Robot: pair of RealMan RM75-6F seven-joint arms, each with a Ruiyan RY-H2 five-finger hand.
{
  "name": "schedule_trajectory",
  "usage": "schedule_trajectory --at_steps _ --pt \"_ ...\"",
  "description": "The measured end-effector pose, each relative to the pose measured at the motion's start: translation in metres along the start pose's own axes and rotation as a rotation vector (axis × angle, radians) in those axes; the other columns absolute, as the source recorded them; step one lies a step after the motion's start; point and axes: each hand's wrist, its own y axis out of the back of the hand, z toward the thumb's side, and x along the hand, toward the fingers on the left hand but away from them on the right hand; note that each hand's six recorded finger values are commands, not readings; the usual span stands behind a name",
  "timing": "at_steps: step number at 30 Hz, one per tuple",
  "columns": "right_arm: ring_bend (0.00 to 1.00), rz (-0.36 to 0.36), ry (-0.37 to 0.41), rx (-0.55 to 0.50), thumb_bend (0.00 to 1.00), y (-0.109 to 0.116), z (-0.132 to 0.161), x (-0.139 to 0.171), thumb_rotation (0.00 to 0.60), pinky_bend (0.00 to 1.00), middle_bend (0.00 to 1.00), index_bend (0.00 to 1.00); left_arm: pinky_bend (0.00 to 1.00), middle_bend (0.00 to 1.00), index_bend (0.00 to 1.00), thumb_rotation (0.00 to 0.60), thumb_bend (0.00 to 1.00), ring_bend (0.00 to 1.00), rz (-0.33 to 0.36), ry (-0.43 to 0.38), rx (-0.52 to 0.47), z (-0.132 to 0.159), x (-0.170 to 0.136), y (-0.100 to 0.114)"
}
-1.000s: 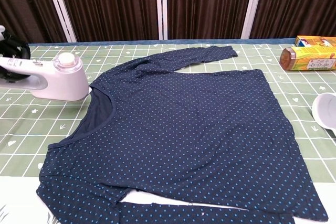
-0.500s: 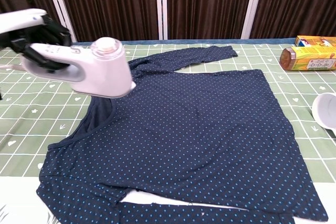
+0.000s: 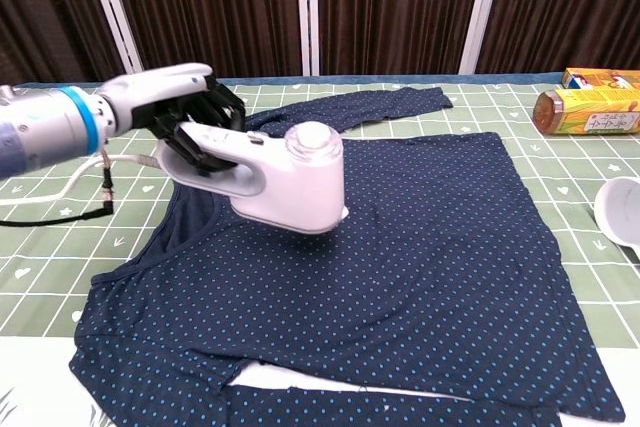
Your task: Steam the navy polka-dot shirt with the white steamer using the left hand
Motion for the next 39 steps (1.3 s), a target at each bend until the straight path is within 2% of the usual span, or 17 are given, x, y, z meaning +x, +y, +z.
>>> schedule_trajectory --at_steps 6,12,26,39 --pt "0.0 -0.001 -0.002 -0.018 0.0 0.003 -0.003 0.0 0.6 0.0 0.0 0.0 1.0 0.88 1.0 0.6 0.93 0.84 -0.008 -0.006 0.013 0.008 0.014 -0.029" --pt "0.0 0.001 -0.001 -0.025 0.0 0.004 -0.005 -0.001 0.6 0.0 0.0 0.0 1.0 0.88 1.0 0.6 0.93 0.84 -0.002 -0.003 0.011 0.007 0.02 -0.047" --pt "0.0 -0.001 0.002 -0.031 0.0 0.006 -0.005 0.0 0.6 0.0 0.0 0.0 1.0 0.88 1.0 0.6 0.93 0.84 -0.022 0.004 0.001 0.007 0.022 -0.059" --pt "0.0 -0.006 0.006 -0.04 0.0 0.008 -0.004 0.002 0.6 0.0 0.0 0.0 1.0 0.88 1.0 0.6 0.93 0.84 -0.036 -0.032 -0.013 0.03 0.027 -0.071"
